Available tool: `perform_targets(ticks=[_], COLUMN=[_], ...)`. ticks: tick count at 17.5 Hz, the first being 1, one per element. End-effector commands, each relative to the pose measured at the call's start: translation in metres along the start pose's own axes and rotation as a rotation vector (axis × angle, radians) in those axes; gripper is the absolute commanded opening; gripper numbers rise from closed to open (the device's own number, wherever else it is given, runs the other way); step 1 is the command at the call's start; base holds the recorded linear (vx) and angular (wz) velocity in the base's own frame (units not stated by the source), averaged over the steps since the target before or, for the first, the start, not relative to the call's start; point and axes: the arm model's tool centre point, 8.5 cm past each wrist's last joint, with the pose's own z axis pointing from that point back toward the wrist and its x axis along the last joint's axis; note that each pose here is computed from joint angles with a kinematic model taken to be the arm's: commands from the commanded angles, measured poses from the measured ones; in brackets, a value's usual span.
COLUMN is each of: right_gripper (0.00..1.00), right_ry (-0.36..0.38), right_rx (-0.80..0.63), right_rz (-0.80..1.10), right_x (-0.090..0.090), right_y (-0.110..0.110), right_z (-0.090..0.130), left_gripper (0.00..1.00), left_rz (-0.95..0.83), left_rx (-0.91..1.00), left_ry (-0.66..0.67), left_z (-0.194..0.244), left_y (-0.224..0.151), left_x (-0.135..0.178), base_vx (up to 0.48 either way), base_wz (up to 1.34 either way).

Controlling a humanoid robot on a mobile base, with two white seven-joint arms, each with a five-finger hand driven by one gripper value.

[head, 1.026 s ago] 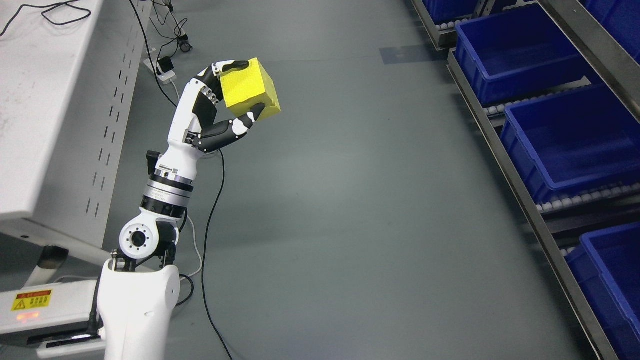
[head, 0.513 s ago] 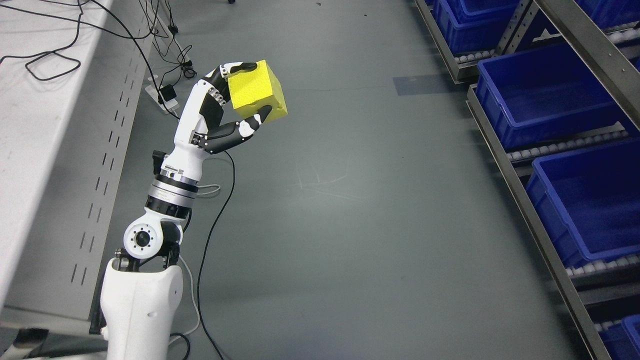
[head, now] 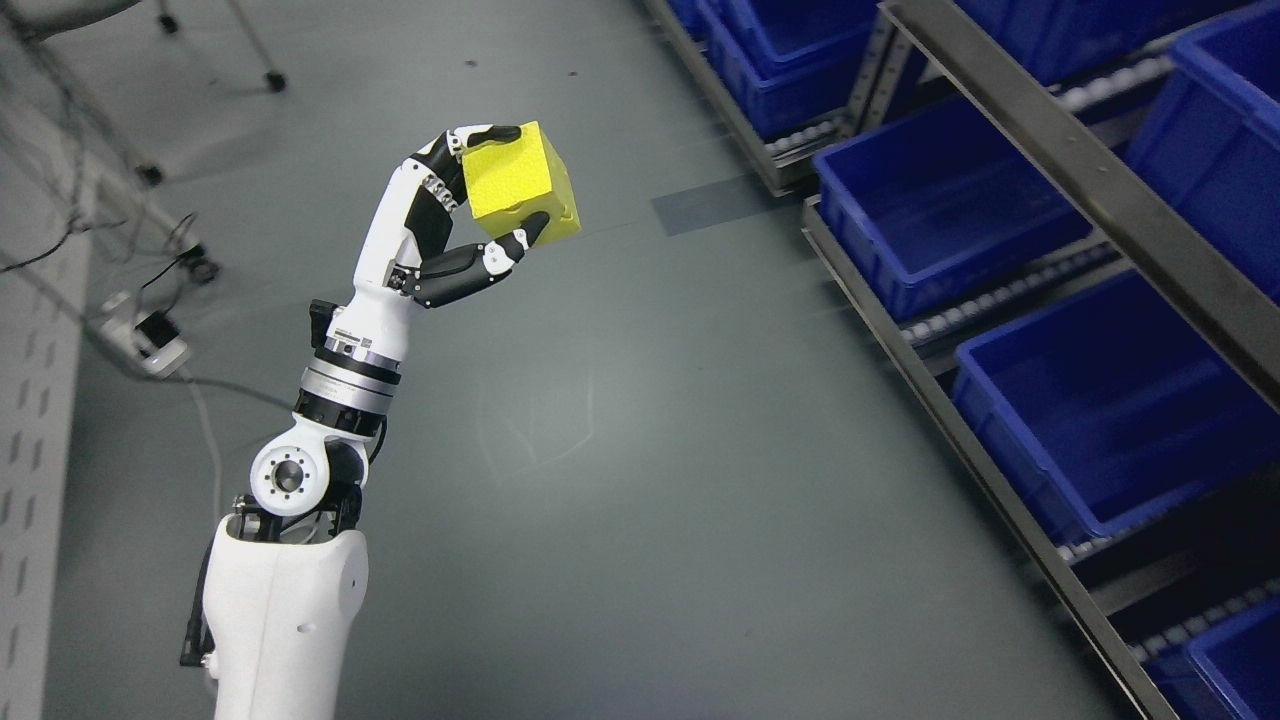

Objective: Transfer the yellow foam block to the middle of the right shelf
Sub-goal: 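Carry the cube in the left hand toward the blue bin shelving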

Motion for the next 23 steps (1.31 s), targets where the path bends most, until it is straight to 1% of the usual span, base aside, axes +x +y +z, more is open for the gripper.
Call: perform_targets(ticks=[1,8,10,13,16,18,20,23], right_gripper=[1.0,1.0,1.0,1.0,1.0,1.0,1.0,1.0], right_ry=[-0.02,-0.022,-0.023,-0.02,-0.02,-0.022,-0.022,-0.022], right_rx=[-0.016,-0.016,-0.016,-0.016,-0.016,-0.016,-0.016,-0.016], right_rz=[0.002,0.002,0.002,0.002,0.002,0.001,0.002,0.002], right_x=[0.008,0.009,0.009,0.008,0.008,0.009,0.009,0.009], right_y=[-0.011,-0.011,-0.011,-0.011,-0.011,-0.011,-0.011,-0.011], right_z=[-0.001,-0.001,-0.001,-0.001,-0.001,-0.001,-0.001,-0.001], left_gripper=[0.44,0.43,0.43,0.43,0.43,0.43,0.43,0.43], left_rz=[-0.012,-0.003,-0.007,-0.046,-0.084,-0.104,-0.099,-0.069], left_rx=[-0.01,-0.054,-0.075,-0.158,-0.158,-0.145,-0.135,-0.11], left_ry=[0.009,0.003,-0.017,-0.123,-0.206,-0.235,-0.198,-0.072], left_z=[0.001,-0.004,-0.009,-0.024,-0.048,-0.067,-0.088,-0.108], left_y=[0.002,-0.012,-0.016,-0.02,-0.01,0.001,0.012,0.026], left_x=[-0.001,0.0,0.006,0.038,0.068,0.088,0.104,0.112], base_vx=[0.338,0.313,0.242,0.216,0.194,0.188,0.162,0.116], base_wz=[-0.94,-1.15,-1.1,-0.93,-0.77,-0.55,-0.45,-0.32])
